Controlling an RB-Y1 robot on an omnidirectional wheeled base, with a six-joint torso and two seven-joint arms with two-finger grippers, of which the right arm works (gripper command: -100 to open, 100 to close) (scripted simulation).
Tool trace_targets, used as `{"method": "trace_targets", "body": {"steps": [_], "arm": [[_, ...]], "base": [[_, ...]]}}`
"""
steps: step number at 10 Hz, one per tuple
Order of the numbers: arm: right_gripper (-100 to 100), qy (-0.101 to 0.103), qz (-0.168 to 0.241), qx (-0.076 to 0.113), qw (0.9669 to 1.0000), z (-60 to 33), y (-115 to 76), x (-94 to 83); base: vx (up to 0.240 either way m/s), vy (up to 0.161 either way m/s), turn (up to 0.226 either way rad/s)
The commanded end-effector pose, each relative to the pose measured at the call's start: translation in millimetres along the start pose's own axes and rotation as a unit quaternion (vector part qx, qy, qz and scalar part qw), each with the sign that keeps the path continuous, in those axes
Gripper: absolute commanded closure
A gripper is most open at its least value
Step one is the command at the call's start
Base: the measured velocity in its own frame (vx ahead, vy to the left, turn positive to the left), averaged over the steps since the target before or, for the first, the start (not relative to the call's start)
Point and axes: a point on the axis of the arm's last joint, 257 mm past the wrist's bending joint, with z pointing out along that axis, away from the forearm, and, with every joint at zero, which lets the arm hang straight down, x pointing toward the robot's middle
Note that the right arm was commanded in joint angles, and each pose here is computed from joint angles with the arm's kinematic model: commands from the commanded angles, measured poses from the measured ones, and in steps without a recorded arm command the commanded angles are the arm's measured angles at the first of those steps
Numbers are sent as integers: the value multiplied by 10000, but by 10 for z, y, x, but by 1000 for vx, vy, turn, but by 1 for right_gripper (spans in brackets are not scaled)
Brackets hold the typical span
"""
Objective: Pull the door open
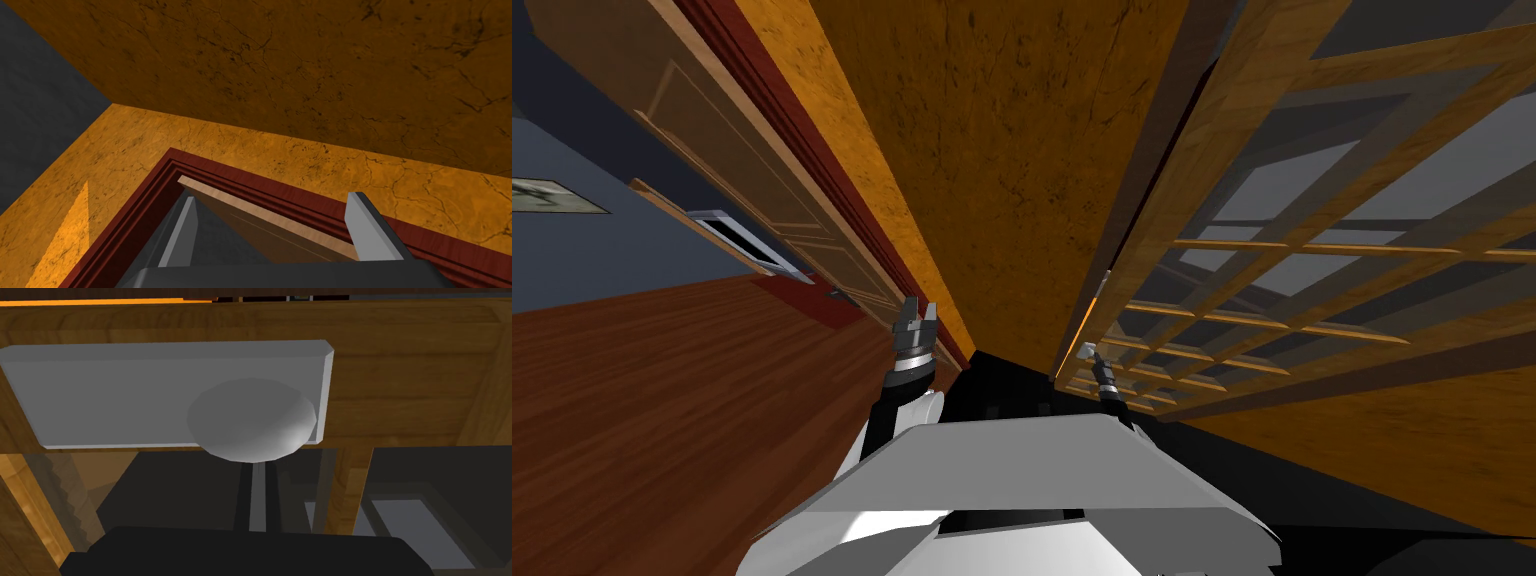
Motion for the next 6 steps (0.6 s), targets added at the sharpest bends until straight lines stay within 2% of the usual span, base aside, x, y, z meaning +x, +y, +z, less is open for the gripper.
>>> {"method": "trace_targets", "body": {"steps": [1, 3, 5, 6], "arm": [[-100, -20, 256, -23, 9997, 15, 6, 29], [-100, -67, 636, -36, 9979, 29, 6, 49], [-100, -126, 1046, -53, 9944, 46, 5, 75], [-100, -126, 1103, -54, 9938, 46, 5, 75]], "base": [[-49, -21, 34], [-54, -3, 24], [-72, 5, 71], [-48, -2, 16]]}}
